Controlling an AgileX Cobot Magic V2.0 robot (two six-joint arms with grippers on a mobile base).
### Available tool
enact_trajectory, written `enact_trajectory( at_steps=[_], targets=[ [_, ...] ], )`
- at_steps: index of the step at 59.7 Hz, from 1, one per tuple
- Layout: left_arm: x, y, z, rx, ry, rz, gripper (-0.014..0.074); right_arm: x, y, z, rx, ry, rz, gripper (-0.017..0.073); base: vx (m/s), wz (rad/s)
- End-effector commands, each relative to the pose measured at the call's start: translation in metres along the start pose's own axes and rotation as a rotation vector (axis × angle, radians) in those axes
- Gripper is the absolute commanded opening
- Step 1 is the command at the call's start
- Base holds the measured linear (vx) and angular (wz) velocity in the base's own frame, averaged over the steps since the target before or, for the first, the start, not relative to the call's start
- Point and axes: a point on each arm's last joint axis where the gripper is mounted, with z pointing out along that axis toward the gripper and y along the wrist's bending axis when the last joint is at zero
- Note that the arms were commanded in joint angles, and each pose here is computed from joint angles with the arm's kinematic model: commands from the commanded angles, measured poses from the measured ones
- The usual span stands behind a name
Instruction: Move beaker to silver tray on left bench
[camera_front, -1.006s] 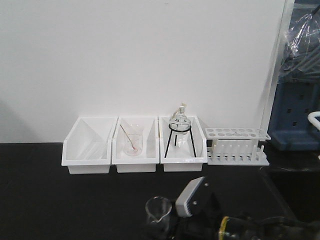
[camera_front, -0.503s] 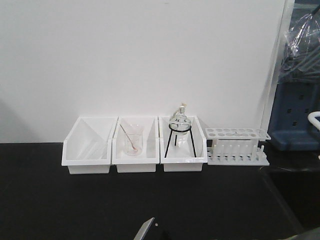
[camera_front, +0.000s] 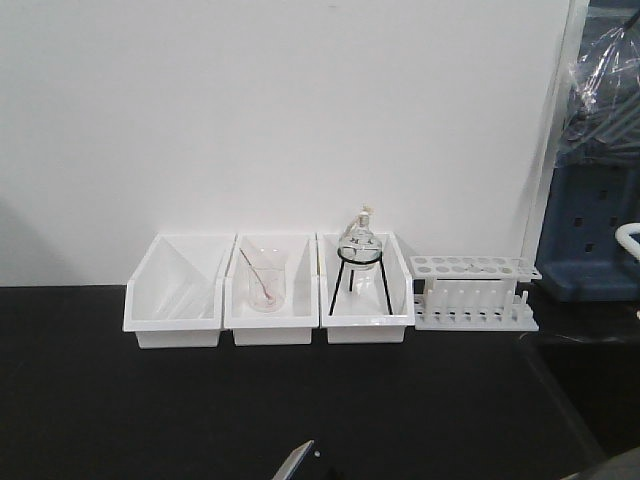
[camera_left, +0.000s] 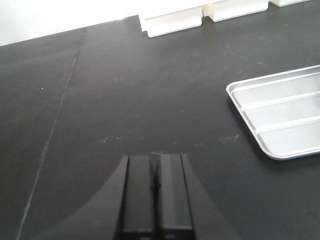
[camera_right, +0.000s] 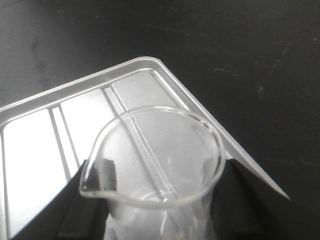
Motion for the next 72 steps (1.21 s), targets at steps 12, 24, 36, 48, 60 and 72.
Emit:
enact_trajectory(
  at_steps=[12,24,36,48,60,72],
  targets=[
    [-0.002,-0.001,0.002,0.006,-0.071,0.0,0.0001,-0.036,0.002,-0.009,-0.01,-0.14,-0.038,0.0673,0.0,0.0],
    [-0.002,-0.001,0.002,0.006,-0.071,0.0,0.0001,-0.071,0.008,-0.028,0.013,-0.214,-0.084,0.0677,0.0,0.0],
    [-0.002,-0.001,0.002,0.006,-0.071,0.0,0.0001,-0.126,0.024,-0.071,0.029,-0.316,-0.106,0.0621,0.0,0.0],
    [-0.002,-0.001,0.002,0.006,-0.071,0.0,0.0001,-0.177,0.037,-0.146,0.259,-0.31,-0.03,0.0323,0.0,0.0],
    [-0.002,-0.001,0.002,0.006,-0.071,0.0,0.0001,-0.186,0.048,-0.228,0.6,-0.248,0.023,-0.0016,0.0,0.0],
    [-0.002,-0.001,0.002,0.006,-0.071,0.0,0.0001,-0.144,0.073,-0.272,0.659,-0.226,0.008,-0.0014,0.0,0.0]
  ],
)
